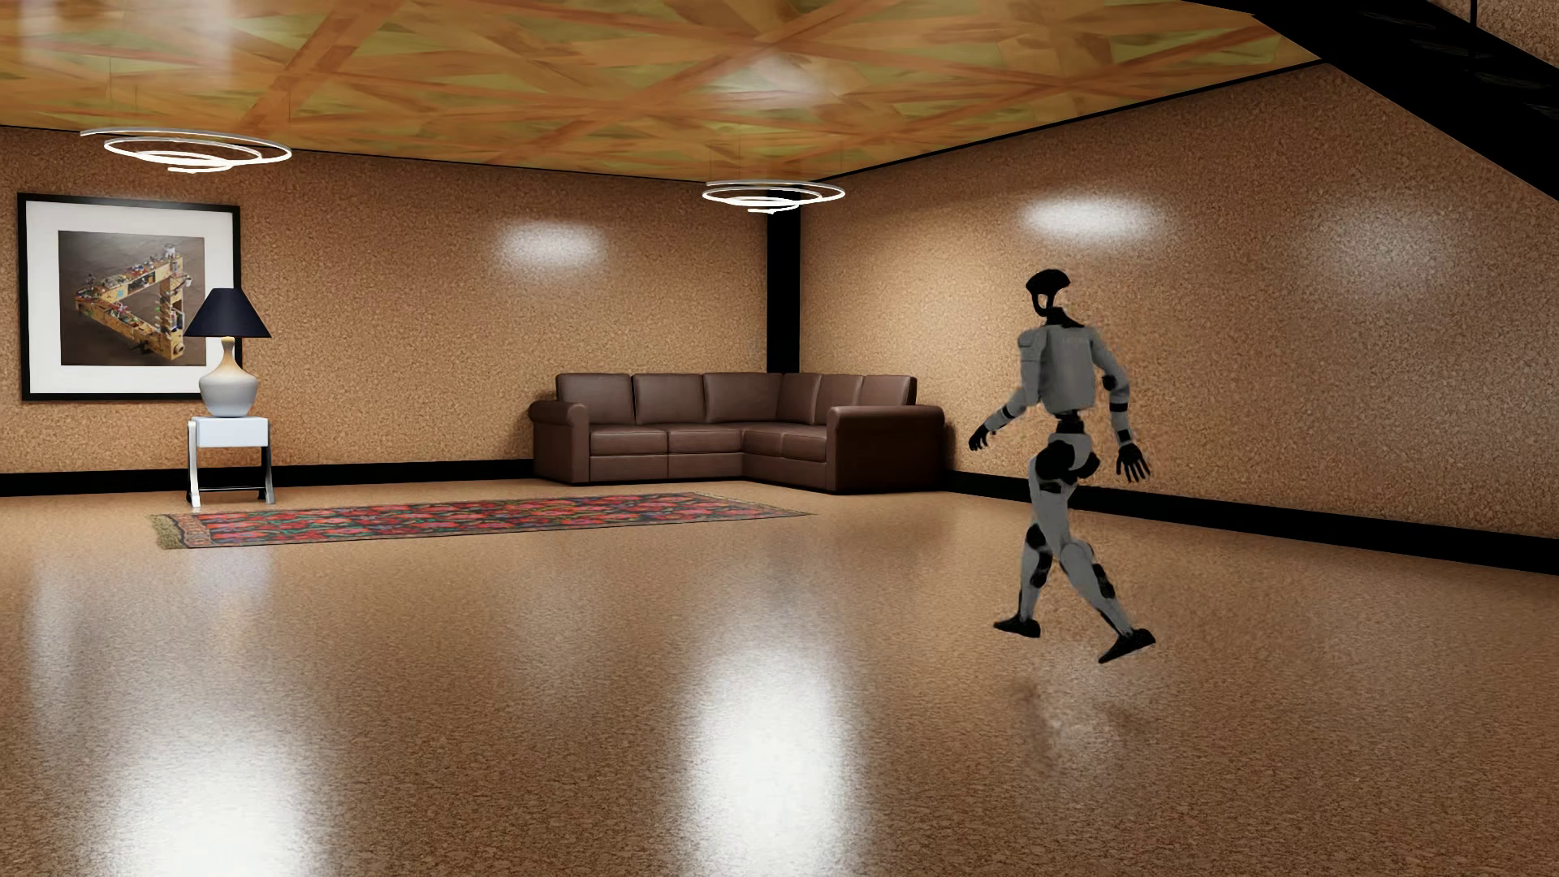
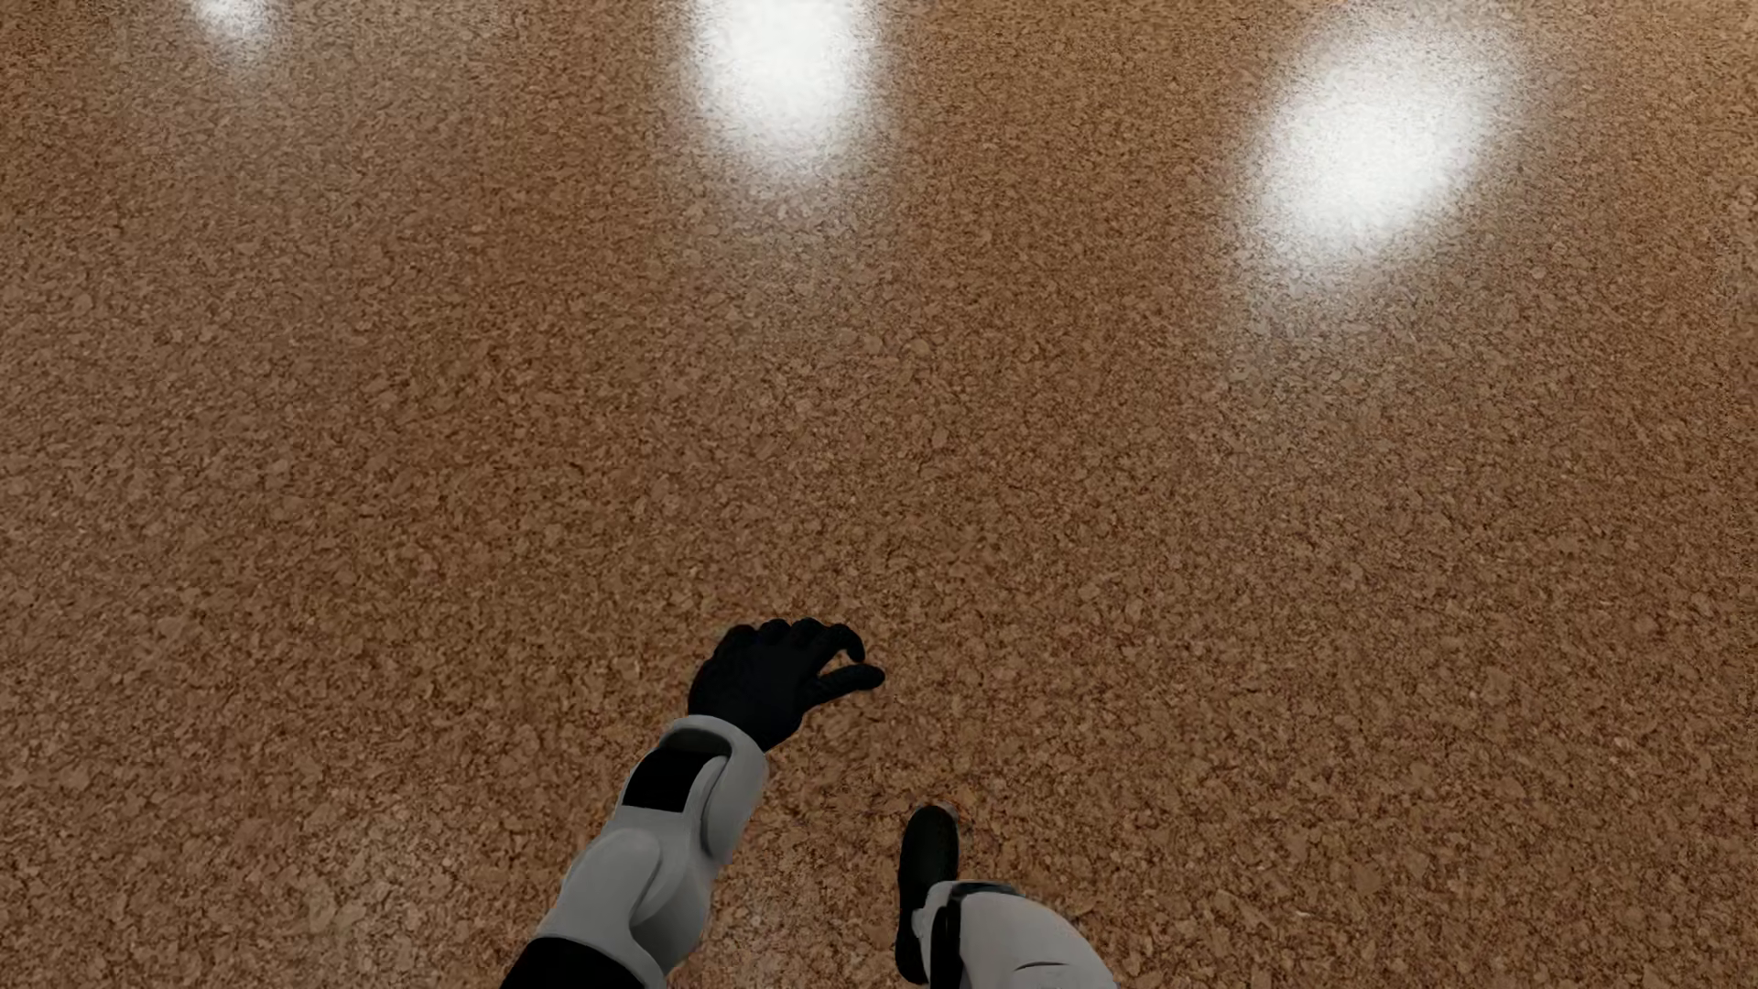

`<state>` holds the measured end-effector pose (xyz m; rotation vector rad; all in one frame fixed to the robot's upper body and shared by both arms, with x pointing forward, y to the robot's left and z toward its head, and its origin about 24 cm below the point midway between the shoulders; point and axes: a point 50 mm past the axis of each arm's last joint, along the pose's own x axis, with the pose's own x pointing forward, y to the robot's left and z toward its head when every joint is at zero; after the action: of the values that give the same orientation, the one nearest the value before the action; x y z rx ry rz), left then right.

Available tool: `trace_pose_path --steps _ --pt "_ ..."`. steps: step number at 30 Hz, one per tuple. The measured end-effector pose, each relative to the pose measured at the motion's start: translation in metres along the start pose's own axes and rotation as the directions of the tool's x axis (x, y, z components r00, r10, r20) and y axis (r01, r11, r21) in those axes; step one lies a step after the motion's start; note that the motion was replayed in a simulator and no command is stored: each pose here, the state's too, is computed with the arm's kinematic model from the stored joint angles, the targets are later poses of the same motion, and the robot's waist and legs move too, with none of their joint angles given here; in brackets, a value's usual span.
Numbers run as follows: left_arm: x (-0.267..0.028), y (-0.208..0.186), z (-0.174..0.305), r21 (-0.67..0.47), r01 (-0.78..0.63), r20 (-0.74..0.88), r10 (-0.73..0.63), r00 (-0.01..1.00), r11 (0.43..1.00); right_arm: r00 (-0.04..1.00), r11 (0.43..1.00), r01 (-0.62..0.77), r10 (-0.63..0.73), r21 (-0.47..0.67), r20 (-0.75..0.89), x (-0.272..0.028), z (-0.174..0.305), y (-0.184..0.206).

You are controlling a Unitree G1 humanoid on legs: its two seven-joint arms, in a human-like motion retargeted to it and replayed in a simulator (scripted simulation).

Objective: Walk to the light gray chair

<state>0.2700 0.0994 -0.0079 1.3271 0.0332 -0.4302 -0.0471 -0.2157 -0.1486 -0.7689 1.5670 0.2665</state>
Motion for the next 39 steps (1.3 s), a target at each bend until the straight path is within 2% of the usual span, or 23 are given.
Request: trace_pose_path --steps 1,4,5,7,10,12,14,15,17,19,20,22,23,25,27,29,31,32,34,36,38,39 --pt "-0.005 -0.003 -0.014 -0.012 0.018 -0.060 -0.019 0.998 1.000 1.000 1.000 -0.003 0.003 -0.021 0.020 0.001 0.009 -0.001" --pt "-0.028 -0.043 -0.053 -0.136 0.098 -0.335 -0.139 0.932 0.986 0.990 0.991 0.092 -0.102 0.098 0.101 -0.003 0.046 -0.010" --pt "-0.044 -0.064 -0.068 -0.213 0.128 -0.442 -0.213 0.871 0.969 0.977 0.984 0.126 -0.146 0.127 0.156 -0.005 0.064 -0.019" --pt "-0.093 -0.110 -0.090 -0.378 0.152 -0.610 -0.369 0.701 0.913 0.930 0.974 0.202 -0.222 0.099 0.292 -0.012 0.103 -0.043" --pt "-0.181 -0.161 -0.115 -0.565 0.207 -0.681 -0.593 0.430 0.799 0.772 0.923 0.380 -0.353 0.062 0.529 -0.039 0.160 -0.088" --pt "-0.236 -0.182 -0.124 -0.624 0.310 -0.677 -0.695 0.244 0.717 0.618 0.857 0.499 -0.456 0.128 0.640 -0.067 0.183 -0.117" --pt "-0.283 -0.196 -0.121 -0.671 0.426 -0.648 -0.759 0.059 0.607 0.530 0.817 0.552 -0.500 0.170 0.684 -0.086 0.192 -0.138" --pt "-0.301 -0.201 -0.117 -0.686 0.478 -0.627 -0.779 -0.005 0.549 0.527 0.806 0.569 -0.510 0.164 0.680 -0.087 0.190 -0.144" --pt "-0.309 -0.209 -0.106 -0.687 0.562 -0.577 -0.816 -0.036 0.461 0.587 0.801 0.583 -0.531 0.135 0.611 -0.076 0.174 -0.151" --pt "-0.286 -0.212 -0.096 -0.645 0.611 -0.556 -0.830 0.036 0.459 0.687 0.815 0.574 -0.532 0.080 0.495 -0.053 0.154 -0.143" --pt "-0.261 -0.210 -0.094 -0.591 0.646 -0.556 -0.824 0.108 0.483 0.755 0.853 0.519 -0.490 0.060 0.436 -0.040 0.145 -0.132" --pt "-0.190 -0.190 -0.093 -0.412 0.671 -0.572 -0.748 0.337 0.617 0.879 0.942 0.336 -0.317 0.011 0.356 -0.018 0.129 -0.100" --pt "-0.154 -0.173 -0.090 -0.345 0.615 -0.576 -0.677 0.458 0.709 0.909 0.965 0.258 -0.226 -0.047 0.349 -0.013 0.122 -0.082" --pt "-0.086 -0.130 -0.078 -0.311 0.390 -0.538 -0.499 0.679 0.866 0.929 0.978 0.152 -0.093 -0.141 0.357 -0.010 0.105 -0.061" --pt "-0.029 -0.073 -0.060 -0.316 0.149 -0.437 -0.284 0.854 0.937 0.938 0.991 0.114 -0.086 -0.065 0.336 -0.010 0.084 -0.056" --pt "0.011 -0.010 -0.045 -0.229 -0.025 -0.318 -0.050 0.947 0.973 0.948 0.988 0.146 -0.153 0.046 0.280 -0.009 0.065 -0.050" --pt "0.032 0.036 -0.034 -0.104 -0.111 -0.227 0.085 0.970 0.988 0.964 0.981 0.166 -0.183 0.101 0.192 -0.006 0.048 -0.036" --pt "0.035 0.049 -0.035 -0.047 -0.134 -0.215 0.122 0.969 0.990 0.976 0.988 0.142 -0.151 0.067 0.158 -0.004 0.042 -0.027" --pt "0.030 0.054 -0.048 0.016 -0.138 -0.237 0.138 0.962 0.990 0.988 0.996 0.047 -0.037 -0.070 0.148 0.000 0.041 -0.011" --pt "0.014 0.031 -0.066 -0.012 -0.104 -0.312 0.095 0.945 0.994 0.989 0.992 -0.004 0.023 -0.126 0.148 0.002 0.046 -0.005" --pt "-0.011 -0.019 -0.085 -0.112 0.019 -0.437 -0.066 0.897 0.994 0.981 0.996 0.060 -0.046 -0.067 0.190 0.000 0.062 -0.016" --pt "-0.031 -0.052 -0.095 -0.174 0.114 -0.510 -0.189 0.839 0.978 0.970 0.993 0.117 -0.111 -0.014 0.218 -0.002 0.072 -0.026"
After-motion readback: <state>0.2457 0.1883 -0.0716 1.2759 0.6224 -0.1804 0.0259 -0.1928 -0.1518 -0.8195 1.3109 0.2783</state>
